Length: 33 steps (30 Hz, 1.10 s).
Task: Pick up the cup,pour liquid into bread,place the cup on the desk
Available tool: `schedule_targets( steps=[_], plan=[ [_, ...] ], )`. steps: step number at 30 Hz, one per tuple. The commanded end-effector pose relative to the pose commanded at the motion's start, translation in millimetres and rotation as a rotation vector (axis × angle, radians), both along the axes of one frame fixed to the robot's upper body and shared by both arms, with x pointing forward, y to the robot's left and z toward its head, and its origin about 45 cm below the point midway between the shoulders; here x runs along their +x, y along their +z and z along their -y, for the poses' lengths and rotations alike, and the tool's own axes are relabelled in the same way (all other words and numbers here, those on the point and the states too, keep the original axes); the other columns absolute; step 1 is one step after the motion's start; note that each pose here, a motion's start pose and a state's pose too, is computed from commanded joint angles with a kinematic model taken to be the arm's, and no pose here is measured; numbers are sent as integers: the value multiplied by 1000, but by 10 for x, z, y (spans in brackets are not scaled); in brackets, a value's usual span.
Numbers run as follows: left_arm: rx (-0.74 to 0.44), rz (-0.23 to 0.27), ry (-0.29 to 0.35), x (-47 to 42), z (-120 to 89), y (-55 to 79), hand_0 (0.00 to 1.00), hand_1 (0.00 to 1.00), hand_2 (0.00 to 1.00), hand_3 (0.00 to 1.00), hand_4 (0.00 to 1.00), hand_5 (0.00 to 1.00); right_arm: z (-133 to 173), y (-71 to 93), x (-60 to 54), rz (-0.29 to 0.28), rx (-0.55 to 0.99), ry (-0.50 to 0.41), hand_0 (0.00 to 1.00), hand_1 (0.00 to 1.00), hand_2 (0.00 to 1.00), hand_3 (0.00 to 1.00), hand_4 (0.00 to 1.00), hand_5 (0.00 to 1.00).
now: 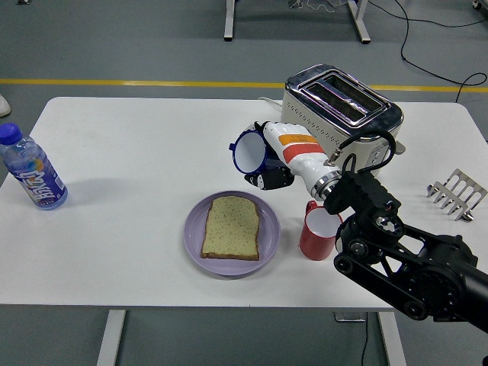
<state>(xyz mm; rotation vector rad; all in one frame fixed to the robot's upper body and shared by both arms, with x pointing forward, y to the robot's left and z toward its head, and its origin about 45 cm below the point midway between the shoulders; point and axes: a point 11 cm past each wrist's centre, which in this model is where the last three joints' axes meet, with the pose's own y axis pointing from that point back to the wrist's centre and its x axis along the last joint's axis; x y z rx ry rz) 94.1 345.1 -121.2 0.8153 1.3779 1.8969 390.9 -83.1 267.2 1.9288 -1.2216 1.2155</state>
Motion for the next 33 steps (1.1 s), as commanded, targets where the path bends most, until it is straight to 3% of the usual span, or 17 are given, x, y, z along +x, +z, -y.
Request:
schedule_targets(
  steps=[7, 24, 33],
  plan=[
    [0, 0, 0, -1, -2, 0, 690, 756, 773, 611, 396, 998, -35, 32, -1, 43, -30, 13, 324, 360, 505, 522, 769, 6],
    [2, 2, 1, 9, -7, 3, 690, 756, 773, 611, 396, 998, -142, 103, -44, 232, -192, 90, 327, 361, 506, 522, 769, 8],
    [2, 2, 0, 12, -7, 4, 690, 756, 773, 611, 396, 998, -191, 89, -70, 298, -259, 123, 333, 362, 505, 522, 765, 4]
  ],
)
